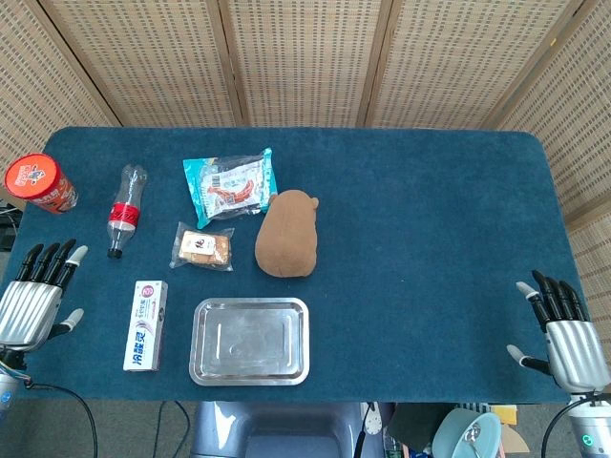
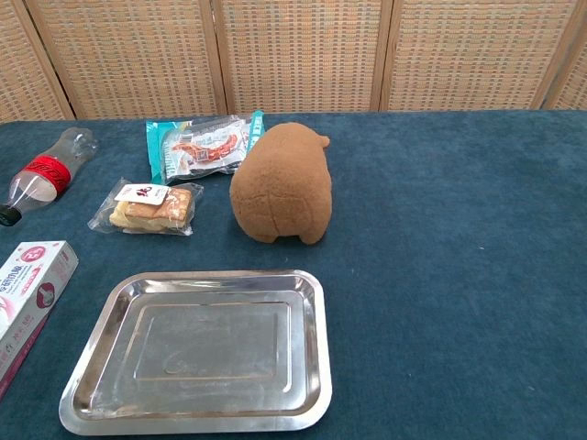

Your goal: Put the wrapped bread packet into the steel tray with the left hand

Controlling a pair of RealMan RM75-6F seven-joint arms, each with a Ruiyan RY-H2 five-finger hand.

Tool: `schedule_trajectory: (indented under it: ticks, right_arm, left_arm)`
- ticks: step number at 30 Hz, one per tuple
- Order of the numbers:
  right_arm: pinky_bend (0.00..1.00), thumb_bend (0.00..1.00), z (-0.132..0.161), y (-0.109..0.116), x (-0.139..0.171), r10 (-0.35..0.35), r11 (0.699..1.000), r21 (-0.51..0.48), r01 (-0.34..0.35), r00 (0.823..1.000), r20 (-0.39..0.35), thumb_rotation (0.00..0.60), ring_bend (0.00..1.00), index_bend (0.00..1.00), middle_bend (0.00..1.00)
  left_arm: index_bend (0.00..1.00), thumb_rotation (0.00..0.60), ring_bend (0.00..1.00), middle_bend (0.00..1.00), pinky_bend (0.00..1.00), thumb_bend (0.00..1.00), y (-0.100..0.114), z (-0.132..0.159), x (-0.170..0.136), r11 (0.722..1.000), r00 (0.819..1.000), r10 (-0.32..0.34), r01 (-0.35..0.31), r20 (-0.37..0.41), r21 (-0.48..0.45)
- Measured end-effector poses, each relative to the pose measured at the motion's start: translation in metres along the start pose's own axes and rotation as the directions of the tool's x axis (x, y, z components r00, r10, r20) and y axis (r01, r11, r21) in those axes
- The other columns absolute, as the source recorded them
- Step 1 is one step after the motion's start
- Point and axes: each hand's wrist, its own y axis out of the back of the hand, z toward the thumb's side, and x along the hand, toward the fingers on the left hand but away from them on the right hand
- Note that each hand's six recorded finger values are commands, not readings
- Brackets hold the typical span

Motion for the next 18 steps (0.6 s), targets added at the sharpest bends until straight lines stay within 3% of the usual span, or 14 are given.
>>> schedule_trajectory:
  ticks: [18]
  right_arm:
    - [0.0,0.09,-0.0034,-0.0019,-0.0045,0.0,1.0,-0.007,0.0,1.0,0.003,0.6,0.0,0.11,0.0]
  left_arm:
    - [0.0,0.6,0.0,0.0,0.0,0.26,0.0022,0.0058,0.0092,1.0,1.0,-0.008,0.008,0.011,0.01]
